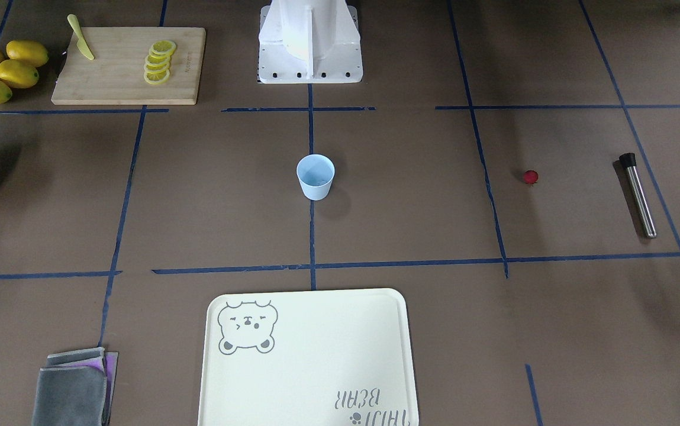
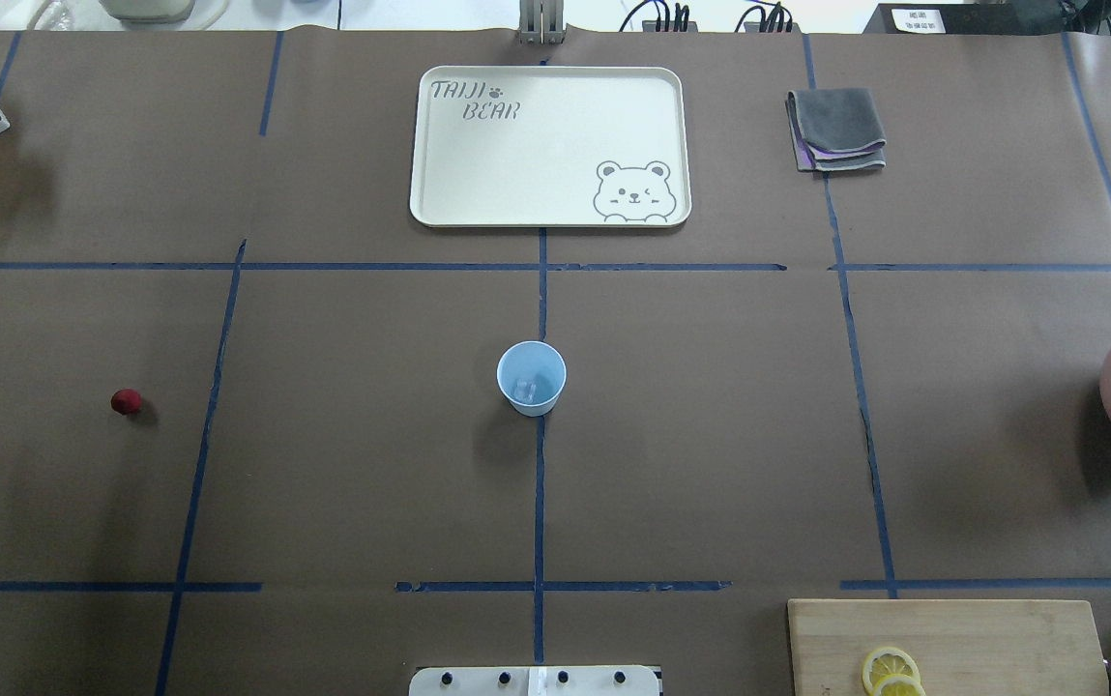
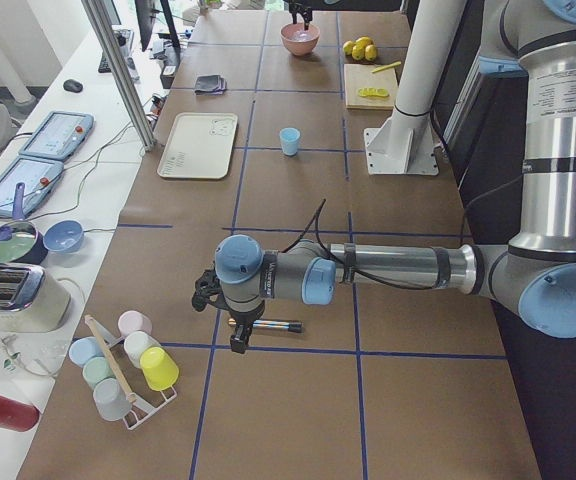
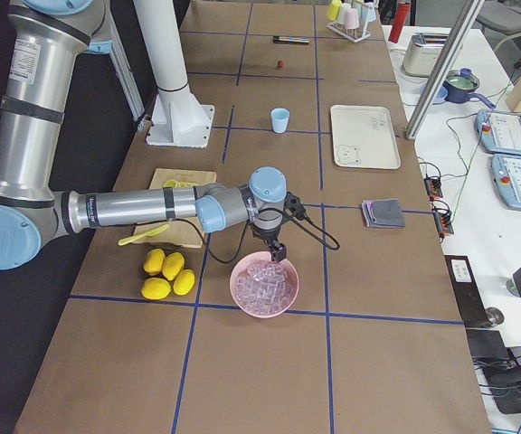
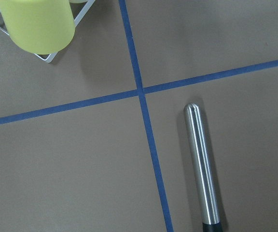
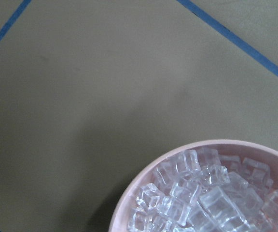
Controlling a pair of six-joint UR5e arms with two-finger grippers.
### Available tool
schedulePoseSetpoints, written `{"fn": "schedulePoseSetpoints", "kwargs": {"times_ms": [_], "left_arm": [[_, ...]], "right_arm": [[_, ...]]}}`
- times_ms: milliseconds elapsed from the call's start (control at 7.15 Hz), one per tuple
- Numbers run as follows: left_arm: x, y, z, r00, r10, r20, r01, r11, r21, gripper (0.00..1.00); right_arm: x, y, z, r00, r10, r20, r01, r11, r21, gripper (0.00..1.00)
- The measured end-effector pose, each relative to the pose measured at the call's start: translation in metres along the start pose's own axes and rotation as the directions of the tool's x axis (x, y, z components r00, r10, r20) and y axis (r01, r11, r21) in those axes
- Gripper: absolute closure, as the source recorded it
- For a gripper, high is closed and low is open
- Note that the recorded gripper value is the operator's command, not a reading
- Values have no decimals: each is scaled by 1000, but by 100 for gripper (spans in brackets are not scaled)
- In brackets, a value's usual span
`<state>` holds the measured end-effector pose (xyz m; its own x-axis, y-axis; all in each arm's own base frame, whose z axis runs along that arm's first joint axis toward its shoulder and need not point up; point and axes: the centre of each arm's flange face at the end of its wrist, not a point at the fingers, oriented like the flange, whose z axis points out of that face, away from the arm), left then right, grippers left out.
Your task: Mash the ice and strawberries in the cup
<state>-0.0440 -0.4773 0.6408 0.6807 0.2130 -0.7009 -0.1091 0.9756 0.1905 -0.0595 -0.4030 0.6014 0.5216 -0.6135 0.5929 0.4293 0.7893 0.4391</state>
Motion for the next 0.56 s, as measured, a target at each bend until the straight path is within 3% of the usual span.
{"fn": "schedulePoseSetpoints", "kwargs": {"times_ms": [560], "left_arm": [[1,-1,-1,1000,4,0,-4,1000,3,0]], "right_arm": [[22,11,21,1000,29,6,-29,999,-37,14]]}}
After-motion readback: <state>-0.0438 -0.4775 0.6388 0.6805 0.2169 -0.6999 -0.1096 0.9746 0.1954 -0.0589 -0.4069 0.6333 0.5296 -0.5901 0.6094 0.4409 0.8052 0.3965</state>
